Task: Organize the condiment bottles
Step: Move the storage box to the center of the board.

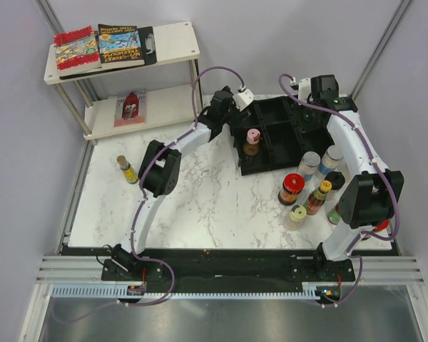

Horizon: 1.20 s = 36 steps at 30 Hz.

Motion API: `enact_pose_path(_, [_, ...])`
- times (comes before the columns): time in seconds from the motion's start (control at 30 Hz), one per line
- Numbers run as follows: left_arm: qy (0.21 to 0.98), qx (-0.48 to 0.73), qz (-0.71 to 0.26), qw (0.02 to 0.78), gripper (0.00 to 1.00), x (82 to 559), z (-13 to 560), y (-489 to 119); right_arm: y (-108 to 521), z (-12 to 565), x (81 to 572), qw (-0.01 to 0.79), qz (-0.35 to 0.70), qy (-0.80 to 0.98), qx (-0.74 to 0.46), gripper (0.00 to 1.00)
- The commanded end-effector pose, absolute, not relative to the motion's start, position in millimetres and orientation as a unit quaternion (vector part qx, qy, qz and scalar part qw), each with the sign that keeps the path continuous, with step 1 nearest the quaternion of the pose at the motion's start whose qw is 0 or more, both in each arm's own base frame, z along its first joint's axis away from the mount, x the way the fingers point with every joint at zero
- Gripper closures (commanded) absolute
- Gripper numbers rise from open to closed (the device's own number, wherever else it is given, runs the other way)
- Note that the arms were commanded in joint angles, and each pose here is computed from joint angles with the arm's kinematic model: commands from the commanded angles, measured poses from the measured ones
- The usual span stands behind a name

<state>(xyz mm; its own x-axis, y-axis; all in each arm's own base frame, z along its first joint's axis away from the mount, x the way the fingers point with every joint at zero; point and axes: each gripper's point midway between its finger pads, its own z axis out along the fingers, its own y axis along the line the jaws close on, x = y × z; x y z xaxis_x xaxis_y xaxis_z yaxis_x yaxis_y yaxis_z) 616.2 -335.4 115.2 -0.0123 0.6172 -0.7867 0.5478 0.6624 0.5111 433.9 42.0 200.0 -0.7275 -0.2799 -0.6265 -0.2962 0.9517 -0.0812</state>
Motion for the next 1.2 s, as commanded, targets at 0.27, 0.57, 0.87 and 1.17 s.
enact_pose_path(0.27, [0.741,0.447,0.010,0.502,0.04,546.1,82.7,-305.1,39.3,172.7,458.0,0.316,-0.004,0.939,-0.136,1.00])
enact_pose_path(0.57, [0.748,0.439,-0.006,0.497,0.04,522.9,95.6,-295.8,50.2,157.6,472.8,0.304,-0.005,0.942,-0.143,1.00])
enact_pose_path(0.87, [0.754,0.441,-0.044,0.485,0.05,498.3,101.9,-295.9,66.0,166.0,474.4,0.315,-0.002,0.936,-0.160,1.00])
enact_pose_path(1.17, [0.766,0.443,-0.069,0.460,0.06,472.0,100.7,-289.7,78.0,161.8,467.2,0.310,0.002,0.935,-0.174,1.00])
